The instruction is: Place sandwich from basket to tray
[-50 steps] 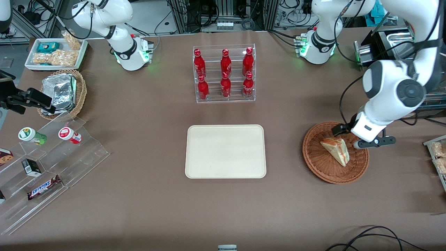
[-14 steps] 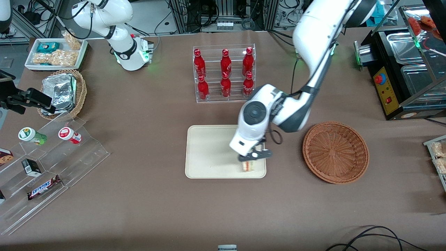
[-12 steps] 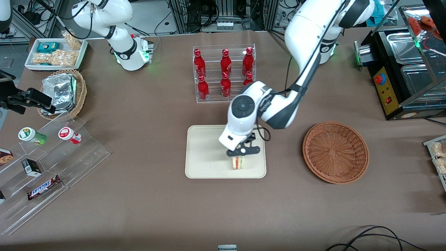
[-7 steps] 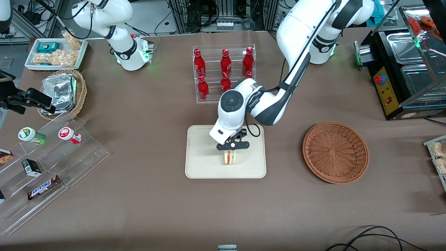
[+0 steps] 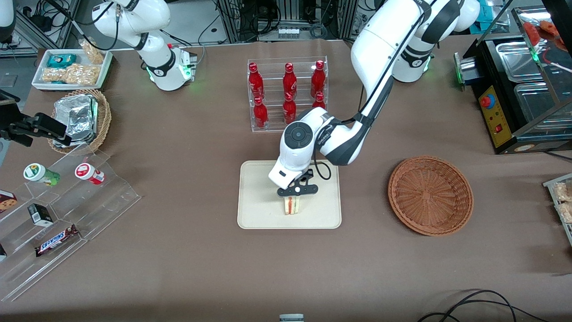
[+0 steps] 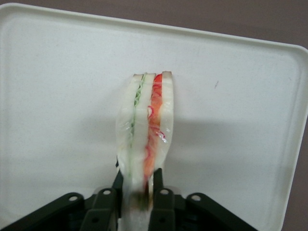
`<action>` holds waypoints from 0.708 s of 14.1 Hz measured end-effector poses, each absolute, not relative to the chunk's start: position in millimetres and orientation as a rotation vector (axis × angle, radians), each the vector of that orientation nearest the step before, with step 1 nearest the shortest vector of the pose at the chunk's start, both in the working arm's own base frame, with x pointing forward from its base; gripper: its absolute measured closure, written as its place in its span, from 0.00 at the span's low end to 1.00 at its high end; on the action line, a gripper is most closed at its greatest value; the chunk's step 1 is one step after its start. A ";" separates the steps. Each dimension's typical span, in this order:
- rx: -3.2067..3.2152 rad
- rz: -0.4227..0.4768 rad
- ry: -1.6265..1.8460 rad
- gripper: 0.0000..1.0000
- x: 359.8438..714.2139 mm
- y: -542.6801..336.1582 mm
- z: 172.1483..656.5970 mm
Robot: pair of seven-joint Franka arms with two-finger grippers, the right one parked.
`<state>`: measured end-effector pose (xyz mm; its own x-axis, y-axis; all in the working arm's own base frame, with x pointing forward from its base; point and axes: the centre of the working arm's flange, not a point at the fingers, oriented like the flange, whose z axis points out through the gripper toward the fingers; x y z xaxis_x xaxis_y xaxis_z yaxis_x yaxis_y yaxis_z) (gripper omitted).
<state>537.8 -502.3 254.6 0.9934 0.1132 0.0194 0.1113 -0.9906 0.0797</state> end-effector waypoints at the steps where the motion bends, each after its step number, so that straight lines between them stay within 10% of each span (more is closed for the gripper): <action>1: 3.055 0.039 0.172 0.55 537.0 -503.9 256.1; 7: 3.096 0.016 0.162 0.00 524.1 -496.2 360.9; 10: 3.137 0.000 0.210 0.00 519.3 -466.1 430.6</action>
<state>519.3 -466.1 430.6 0.9911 0.1334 0.0001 0.1334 -0.9911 -0.0025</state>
